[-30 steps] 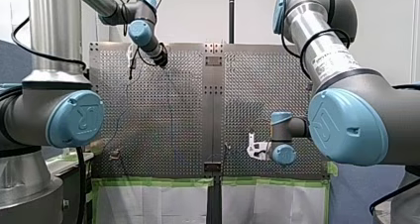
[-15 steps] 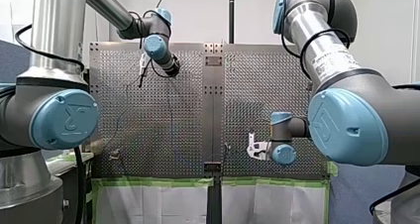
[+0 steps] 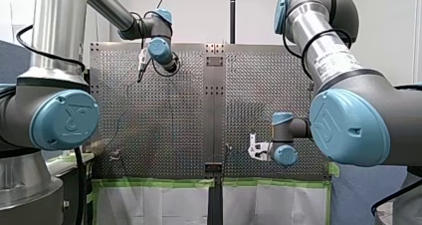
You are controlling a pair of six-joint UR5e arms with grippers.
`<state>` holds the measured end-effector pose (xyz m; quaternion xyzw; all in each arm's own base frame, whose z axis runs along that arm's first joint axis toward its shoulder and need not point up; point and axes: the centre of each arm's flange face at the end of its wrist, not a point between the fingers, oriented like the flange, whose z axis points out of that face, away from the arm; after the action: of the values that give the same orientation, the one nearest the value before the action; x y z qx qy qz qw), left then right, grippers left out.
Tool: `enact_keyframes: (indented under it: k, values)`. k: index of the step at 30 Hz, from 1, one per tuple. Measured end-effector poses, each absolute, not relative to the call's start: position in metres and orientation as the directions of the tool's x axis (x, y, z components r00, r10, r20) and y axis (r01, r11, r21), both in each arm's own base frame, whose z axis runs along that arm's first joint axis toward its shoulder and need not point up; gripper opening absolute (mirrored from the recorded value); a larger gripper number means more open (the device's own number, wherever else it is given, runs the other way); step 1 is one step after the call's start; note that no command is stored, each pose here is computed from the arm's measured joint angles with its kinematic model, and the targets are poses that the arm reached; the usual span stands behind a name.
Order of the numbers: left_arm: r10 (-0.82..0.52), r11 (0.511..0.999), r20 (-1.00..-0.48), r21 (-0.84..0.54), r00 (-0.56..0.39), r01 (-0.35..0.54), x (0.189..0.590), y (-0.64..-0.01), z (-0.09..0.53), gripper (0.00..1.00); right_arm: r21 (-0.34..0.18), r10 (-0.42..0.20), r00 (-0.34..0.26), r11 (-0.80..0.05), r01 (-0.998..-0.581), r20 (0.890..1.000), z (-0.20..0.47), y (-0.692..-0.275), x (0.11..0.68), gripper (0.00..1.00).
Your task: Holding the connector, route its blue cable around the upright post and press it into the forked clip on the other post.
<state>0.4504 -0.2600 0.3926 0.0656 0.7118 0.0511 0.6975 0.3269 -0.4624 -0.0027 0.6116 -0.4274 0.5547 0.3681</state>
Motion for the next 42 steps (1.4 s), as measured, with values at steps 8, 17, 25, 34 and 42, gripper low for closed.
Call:
enact_keyframes:
  k: [8,17,25,34,42]
  values:
    - [0.205,0.979,-0.978,0.206,0.038,0.011,0.460,-0.256,0.398,0.99,-0.023,-0.114,0.020,-0.364,-0.931,0.993,-0.003,-0.462,0.327,0.00]
    - [0.259,0.966,-0.960,0.258,0.102,-0.029,0.472,-0.251,0.405,0.99,-0.024,-0.114,0.019,-0.364,-0.931,0.993,-0.003,-0.462,0.327,0.00]
    - [0.318,0.948,-0.940,0.313,0.119,-0.058,0.486,-0.255,0.390,0.99,-0.024,-0.113,0.018,-0.364,-0.931,0.993,-0.003,-0.462,0.327,0.00]
    - [0.385,0.920,-0.914,0.369,0.131,-0.128,0.502,-0.252,0.377,0.99,-0.023,-0.112,0.019,-0.360,-0.933,0.993,-0.002,-0.464,0.325,0.00]
    - [0.420,0.899,-0.895,0.389,0.147,-0.199,0.506,-0.248,0.382,0.99,-0.022,-0.110,0.019,-0.360,-0.933,0.994,-0.002,-0.465,0.324,0.00]
